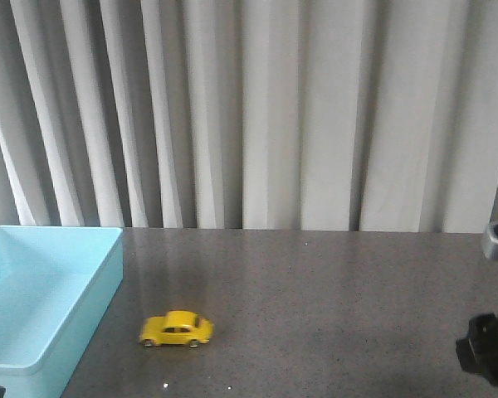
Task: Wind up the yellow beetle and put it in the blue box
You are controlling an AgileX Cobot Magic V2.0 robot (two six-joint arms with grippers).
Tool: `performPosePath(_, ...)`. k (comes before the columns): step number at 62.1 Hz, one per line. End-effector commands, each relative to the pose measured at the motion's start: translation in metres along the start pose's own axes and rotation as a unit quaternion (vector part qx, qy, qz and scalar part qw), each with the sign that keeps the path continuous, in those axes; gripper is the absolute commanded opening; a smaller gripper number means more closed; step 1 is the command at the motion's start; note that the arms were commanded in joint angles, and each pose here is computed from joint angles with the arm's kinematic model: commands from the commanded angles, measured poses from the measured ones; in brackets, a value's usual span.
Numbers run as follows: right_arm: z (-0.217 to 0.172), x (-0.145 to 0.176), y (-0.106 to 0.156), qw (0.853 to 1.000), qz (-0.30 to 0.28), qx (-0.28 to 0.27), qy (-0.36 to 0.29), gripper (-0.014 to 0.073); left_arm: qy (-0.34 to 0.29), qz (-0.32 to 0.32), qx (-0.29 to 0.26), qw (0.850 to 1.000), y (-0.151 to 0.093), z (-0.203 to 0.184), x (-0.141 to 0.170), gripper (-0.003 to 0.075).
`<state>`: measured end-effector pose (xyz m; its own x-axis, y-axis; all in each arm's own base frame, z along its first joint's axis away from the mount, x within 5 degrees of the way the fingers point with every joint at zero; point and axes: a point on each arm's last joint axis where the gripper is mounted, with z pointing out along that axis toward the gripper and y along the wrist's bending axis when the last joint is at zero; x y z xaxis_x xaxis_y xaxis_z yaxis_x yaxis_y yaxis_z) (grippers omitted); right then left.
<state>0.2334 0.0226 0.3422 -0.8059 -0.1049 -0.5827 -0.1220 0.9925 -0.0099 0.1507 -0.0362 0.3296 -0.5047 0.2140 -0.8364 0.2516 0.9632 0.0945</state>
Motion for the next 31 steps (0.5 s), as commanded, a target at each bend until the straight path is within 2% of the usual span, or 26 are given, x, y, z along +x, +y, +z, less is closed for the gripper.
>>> performPosePath(1, -0.015, 0.016, 0.005, 0.998, 0.007, 0.000, -0.056, 0.0523, -0.046, -0.002, 0.004, 0.999, -0.001, -0.006, -0.015, 0.0504)
performPosePath(15, -0.012, 0.063, 0.006, 0.998, 0.008, -0.002, -0.060, 0.0523, -0.050, 0.001, 0.004, 0.999, -0.001, -0.006, -0.016, 0.0504)
performPosePath(21, -0.015, 0.068, 0.006, 0.998, 0.008, -0.002, -0.064, 0.0523, -0.057, 0.016, 0.004, 0.998, -0.001, -0.003, -0.020, 0.0504)
performPosePath(31, -0.018, 0.068, 0.006, 0.998, 0.008, -0.002, -0.070, 0.0523, -0.030, 0.074, 0.009, 0.997, -0.001, 0.014, -0.041, 0.0504)
